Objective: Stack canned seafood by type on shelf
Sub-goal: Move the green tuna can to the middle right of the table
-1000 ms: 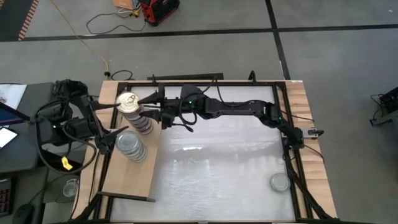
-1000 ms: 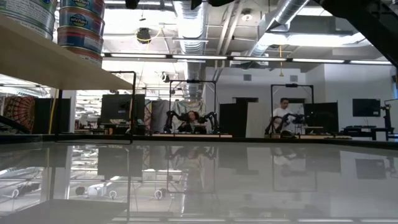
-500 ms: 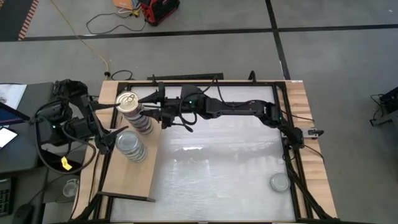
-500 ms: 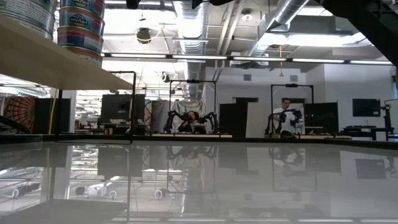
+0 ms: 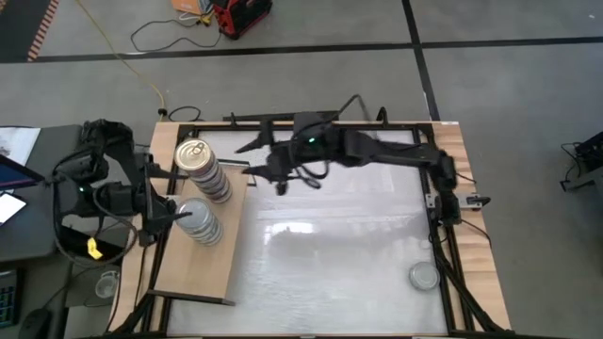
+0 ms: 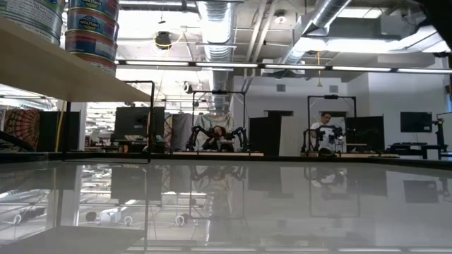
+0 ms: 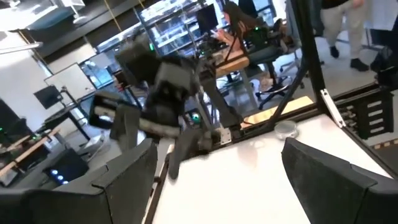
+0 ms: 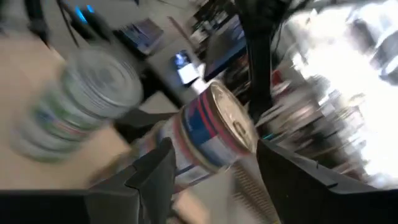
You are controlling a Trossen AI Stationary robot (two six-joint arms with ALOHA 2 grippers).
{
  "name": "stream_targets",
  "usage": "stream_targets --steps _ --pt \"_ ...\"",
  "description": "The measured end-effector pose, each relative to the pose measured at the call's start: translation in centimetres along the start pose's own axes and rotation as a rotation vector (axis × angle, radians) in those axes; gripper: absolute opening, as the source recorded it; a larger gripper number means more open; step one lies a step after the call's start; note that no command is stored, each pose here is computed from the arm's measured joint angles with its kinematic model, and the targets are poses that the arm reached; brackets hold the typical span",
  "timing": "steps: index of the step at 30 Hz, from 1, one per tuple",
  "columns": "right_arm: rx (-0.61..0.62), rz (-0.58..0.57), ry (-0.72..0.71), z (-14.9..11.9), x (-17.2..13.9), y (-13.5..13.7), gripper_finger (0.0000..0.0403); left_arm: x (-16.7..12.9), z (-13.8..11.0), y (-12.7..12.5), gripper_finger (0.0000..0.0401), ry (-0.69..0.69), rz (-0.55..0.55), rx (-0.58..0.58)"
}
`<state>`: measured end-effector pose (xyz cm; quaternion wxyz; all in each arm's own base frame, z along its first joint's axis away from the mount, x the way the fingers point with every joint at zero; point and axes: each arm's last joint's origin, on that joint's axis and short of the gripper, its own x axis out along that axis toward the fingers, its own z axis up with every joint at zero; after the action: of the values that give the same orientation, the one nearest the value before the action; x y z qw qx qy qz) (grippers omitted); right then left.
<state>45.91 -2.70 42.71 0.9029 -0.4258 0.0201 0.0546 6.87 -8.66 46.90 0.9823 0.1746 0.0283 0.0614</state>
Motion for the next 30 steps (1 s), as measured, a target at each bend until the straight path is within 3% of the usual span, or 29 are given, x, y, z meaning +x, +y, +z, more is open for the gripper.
stream_targets --steps 6,12,16,20,23,30 --pt "0.463 0.188 0.214 0.8 -4.3 0.3 0.0260 1.6 -0.1 -1.4 0.0332 0.036 0.044 -0.030" --pt "0.754 0.327 0.406 1.1 -6.5 4.5 0.0260 4.3 -2.3 -5.2 0.0332 0.035 -0.090 0.006" --pt "0.817 0.367 0.400 1.3 -8.1 8.2 0.0254 5.3 -4.3 -7.1 0.0332 -0.030 -0.203 -0.010" --pt "0.857 0.325 0.249 1.9 -11.3 9.8 0.0237 4.9 -5.7 -8.2 0.0332 -0.135 -0.470 -0.043" --pt "0.879 0.311 0.161 1.5 -13.2 11.7 0.0227 5.0 -6.8 -9.4 0.0332 -0.192 -0.593 -0.038" --pt "0.826 0.301 -0.109 0.0 -15.0 18.7 0.0218 5.5 -9.5 -11.0 0.0332 -0.240 -0.550 -0.021"
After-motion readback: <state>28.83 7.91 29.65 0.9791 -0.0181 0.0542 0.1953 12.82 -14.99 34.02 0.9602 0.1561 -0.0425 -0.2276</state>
